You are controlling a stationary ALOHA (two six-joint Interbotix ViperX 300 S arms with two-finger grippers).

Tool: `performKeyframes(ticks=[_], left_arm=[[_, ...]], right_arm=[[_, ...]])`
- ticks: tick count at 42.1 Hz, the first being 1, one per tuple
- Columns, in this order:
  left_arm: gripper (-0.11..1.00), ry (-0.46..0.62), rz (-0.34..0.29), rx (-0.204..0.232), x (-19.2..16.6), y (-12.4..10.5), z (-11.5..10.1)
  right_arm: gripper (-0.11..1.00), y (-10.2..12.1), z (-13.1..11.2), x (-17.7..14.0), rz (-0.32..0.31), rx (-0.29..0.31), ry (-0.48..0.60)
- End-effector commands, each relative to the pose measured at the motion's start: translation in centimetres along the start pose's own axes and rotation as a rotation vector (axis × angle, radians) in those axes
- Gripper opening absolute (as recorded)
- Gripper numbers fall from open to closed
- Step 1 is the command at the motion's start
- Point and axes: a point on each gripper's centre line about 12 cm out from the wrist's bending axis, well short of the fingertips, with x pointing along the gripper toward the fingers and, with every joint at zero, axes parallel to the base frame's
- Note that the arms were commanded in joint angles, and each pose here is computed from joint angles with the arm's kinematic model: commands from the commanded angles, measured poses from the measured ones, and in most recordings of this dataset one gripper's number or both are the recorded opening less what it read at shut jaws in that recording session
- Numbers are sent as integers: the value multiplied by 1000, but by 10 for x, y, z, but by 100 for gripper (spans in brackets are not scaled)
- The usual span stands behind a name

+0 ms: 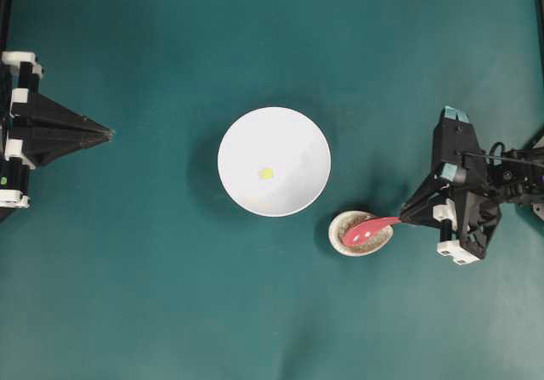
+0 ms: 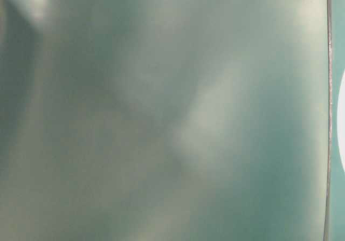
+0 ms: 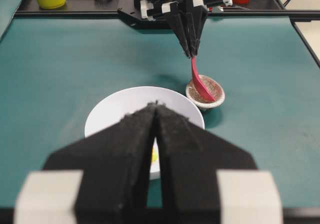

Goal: Scoop the yellow hexagonal prism block from the bowl with a spoon using the right arm.

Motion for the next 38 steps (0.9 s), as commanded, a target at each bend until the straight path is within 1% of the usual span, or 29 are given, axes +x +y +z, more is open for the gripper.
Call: performKeyframes(ticks=[1, 6, 11, 14, 20, 23, 24, 27, 31, 35, 38], left_arm=[[0, -17, -2, 5, 1, 0, 7], [0, -14, -2, 5, 1, 0, 6], [0, -17, -2, 5, 1, 0, 7], [0, -15, -2, 5, 2, 0, 6], [0, -17, 0, 5, 1, 0, 7], [0, -17, -2, 5, 1, 0, 7], [0, -15, 0, 5, 2, 0, 6], [0, -12, -2, 5, 2, 0, 6], [0, -17, -2, 5, 1, 0, 7], [0, -17, 0, 5, 1, 0, 7], [0, -17, -2, 5, 1, 0, 7]], right_arm=[[8, 5, 9, -1, 14, 2, -24], [9, 6, 10, -2, 17, 2, -30], [14, 6, 10, -2, 19, 1, -35], [23, 6, 11, -3, 20, 0, -38], [48, 6, 10, -5, 24, -7, -46], [56, 6, 10, -6, 25, -19, -54], [57, 6, 11, -6, 25, -32, -60], [57, 5, 11, -6, 28, -60, -83], [57, 4, 12, -6, 44, -108, -157], [57, 1, 11, -6, 61, -127, -253], [57, -5, 4, -7, 70, -135, -318]])
